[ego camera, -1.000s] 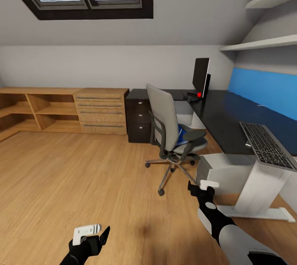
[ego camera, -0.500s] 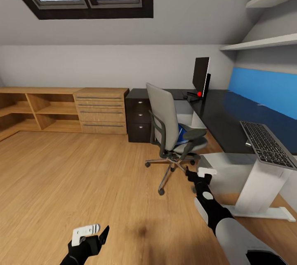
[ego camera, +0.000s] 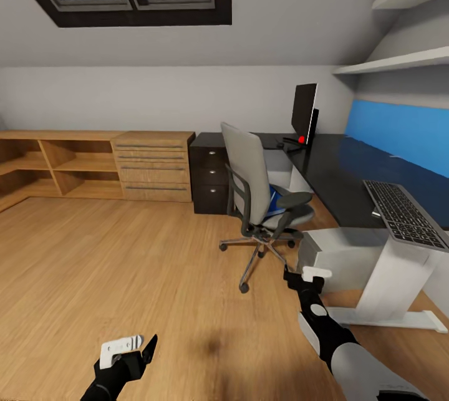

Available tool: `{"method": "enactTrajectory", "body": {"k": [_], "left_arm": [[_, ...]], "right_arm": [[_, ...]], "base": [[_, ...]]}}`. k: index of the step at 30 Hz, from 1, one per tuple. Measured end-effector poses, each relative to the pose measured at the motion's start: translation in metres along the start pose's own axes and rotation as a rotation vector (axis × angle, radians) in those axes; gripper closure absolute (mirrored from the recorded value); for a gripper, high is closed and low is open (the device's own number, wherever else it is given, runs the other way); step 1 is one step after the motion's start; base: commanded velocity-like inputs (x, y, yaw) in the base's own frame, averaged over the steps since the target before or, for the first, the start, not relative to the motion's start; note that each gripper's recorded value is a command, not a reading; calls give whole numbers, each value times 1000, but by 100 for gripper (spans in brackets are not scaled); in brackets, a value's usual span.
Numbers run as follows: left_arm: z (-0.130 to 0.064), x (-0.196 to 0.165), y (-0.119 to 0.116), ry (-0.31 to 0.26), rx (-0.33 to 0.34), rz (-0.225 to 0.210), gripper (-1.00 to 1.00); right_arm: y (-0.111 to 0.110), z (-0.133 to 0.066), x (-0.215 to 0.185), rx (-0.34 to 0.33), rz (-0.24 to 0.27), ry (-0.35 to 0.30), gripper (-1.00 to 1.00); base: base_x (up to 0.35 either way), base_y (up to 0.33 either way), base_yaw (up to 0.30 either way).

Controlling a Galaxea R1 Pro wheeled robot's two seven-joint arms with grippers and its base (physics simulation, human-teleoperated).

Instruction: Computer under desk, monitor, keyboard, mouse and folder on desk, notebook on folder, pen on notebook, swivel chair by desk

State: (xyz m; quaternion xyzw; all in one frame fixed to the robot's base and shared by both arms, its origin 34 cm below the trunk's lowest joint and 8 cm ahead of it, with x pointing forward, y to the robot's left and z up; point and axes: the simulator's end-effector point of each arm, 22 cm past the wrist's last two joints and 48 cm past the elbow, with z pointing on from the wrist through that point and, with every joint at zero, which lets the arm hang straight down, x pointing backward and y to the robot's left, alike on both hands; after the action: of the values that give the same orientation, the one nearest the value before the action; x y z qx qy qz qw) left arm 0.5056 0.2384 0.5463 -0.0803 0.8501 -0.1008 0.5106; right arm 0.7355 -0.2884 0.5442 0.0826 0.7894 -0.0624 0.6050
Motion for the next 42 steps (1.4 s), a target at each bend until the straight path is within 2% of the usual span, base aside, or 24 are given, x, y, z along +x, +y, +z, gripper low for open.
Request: {"method": "enactTrajectory", "body": {"k": [10,23,31,33,36,39,40,41,42], "left_arm": [[5,9,6,-55,-1,2,-100],[12,34,11,-56,1,-4,-100],[18,60,14,-11,2,-9,-100],[29,56,10,11,12,-11,-100],[44,42,2,14,31,-15,-100],[57,36,-9,52,61,-43,-100],[60,36,-14,72,76,-64,-100],[64,37,-22,98,105,-107,-100],[65,40,-23,108,109,-116,-100]], "right_arm": [[-2,1,23,2,0,0,-100],[-5,1,53,3,-2,-2,-100],[-6,1,71,2,-2,-3,-100],[-6,1,75,3,-1,-3,-100],[-6,2,79,3,0,-11,-100],[-6,4,79,3,2,-24,-100],[-6,5,79,3,2,-24,-100],[-5,5,80,2,2,-25,-100],[-5,6,82,2,2,-22,-100]], "base": [[0,0,0],[0,0,0],[0,0,0],[0,0,0],[0,0,0],[0,0,0],[0,0,0],[0,0,0],[0,0,0]]}}
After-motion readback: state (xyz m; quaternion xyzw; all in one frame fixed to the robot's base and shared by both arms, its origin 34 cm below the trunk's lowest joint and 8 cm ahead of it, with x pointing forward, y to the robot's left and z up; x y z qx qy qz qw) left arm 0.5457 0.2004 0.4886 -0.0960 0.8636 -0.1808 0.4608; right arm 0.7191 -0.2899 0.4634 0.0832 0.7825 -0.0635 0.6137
